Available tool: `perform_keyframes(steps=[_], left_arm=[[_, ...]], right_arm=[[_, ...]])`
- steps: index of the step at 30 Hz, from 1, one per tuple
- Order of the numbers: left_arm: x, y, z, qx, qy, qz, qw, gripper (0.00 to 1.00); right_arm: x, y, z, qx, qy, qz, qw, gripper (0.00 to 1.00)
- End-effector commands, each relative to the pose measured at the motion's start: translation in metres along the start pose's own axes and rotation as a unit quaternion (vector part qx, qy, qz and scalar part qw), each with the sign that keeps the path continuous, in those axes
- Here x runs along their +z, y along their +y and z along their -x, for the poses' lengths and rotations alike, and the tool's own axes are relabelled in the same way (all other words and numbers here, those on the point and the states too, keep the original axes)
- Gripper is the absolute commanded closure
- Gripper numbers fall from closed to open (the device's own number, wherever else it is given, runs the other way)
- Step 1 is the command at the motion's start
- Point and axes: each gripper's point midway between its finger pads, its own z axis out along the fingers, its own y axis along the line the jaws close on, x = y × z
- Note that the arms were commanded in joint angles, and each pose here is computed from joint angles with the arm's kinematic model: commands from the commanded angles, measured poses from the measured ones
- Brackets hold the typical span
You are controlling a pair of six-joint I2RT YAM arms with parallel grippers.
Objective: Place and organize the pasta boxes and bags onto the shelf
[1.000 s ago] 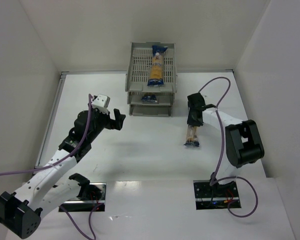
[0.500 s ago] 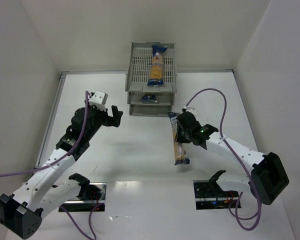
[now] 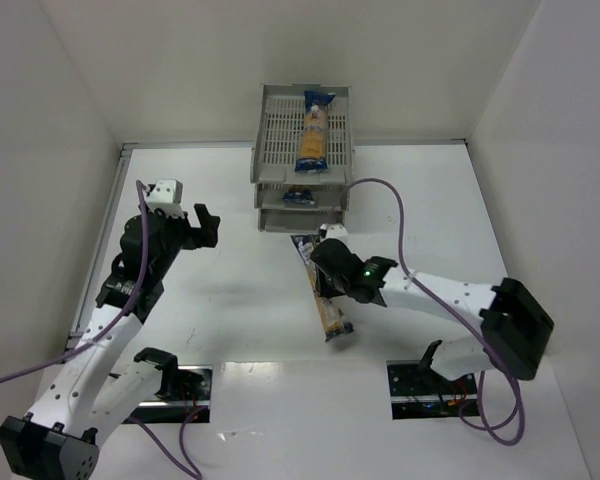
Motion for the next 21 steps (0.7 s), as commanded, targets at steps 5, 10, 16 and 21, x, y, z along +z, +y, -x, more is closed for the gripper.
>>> perform_keyframes(steps=[5,10,16,21], left_arm=[[-0.008,0.0,0.017,-0.02,-0.018,-0.005,1.0,0.0],[-0.01,-0.002,0.014,-0.02,-0.017,-0.011,1.0,0.0],[-0.006,-0.002,0.004,-0.024,-0.006,-0.013,1.0,0.0],[-0.004,-0.001,0.002,-0.024,-0.001,-0.012,1.0,0.0]], right_arm=[[0.06,0.077,0.12,0.003,-0.14,0.024,0.99,1.0],[0.088,0.061,0.16,0.046,-0.167,0.007,0.985,1.0],[0.112,0.048,0.19,0.029,-0.194,-0.057,0.979,1.0],[0.121,0.027,0.201,0.065,-0.216,-0.101,0.969,1.0]])
